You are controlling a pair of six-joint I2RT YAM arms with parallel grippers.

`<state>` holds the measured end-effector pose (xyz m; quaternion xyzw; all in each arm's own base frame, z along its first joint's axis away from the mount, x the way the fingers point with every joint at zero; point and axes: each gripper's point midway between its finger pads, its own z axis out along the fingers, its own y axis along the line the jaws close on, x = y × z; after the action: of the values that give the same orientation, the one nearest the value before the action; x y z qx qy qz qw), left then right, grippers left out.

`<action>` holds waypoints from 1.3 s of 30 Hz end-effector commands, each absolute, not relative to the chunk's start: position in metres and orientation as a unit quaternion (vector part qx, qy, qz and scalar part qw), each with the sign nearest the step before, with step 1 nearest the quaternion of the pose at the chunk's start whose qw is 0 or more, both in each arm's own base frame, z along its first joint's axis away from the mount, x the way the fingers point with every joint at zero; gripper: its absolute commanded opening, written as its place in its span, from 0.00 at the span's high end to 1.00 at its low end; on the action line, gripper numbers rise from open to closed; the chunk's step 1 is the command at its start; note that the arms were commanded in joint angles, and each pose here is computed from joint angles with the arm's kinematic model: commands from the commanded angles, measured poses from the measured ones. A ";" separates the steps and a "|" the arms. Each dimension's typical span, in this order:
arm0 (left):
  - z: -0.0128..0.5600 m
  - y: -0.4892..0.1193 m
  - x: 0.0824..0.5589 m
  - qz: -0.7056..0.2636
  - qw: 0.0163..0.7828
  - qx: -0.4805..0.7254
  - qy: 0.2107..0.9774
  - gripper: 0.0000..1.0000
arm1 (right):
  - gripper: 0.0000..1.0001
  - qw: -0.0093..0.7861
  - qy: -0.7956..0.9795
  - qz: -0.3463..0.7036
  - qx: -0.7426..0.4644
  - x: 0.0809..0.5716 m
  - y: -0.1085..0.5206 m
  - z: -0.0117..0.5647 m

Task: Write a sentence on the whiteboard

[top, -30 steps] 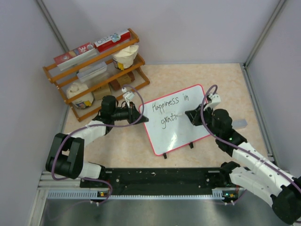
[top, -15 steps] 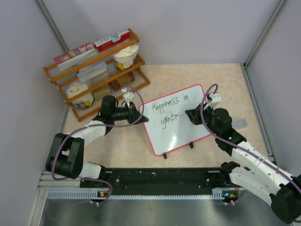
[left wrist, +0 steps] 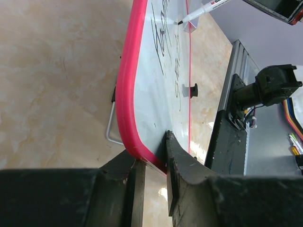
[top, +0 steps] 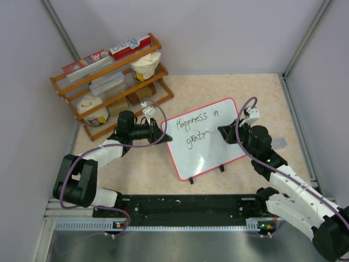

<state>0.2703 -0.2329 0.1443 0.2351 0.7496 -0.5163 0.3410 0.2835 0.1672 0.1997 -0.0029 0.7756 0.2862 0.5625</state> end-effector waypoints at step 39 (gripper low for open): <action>0.120 -0.232 0.266 -0.478 0.352 0.278 0.755 1.00 | 1.00 0.567 0.763 0.311 -0.005 0.287 0.174 0.217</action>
<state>0.2702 -0.2332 0.1445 0.2363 0.7488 -0.5167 0.3413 0.2882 0.1756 0.2078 0.0004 0.7702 0.3077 0.5587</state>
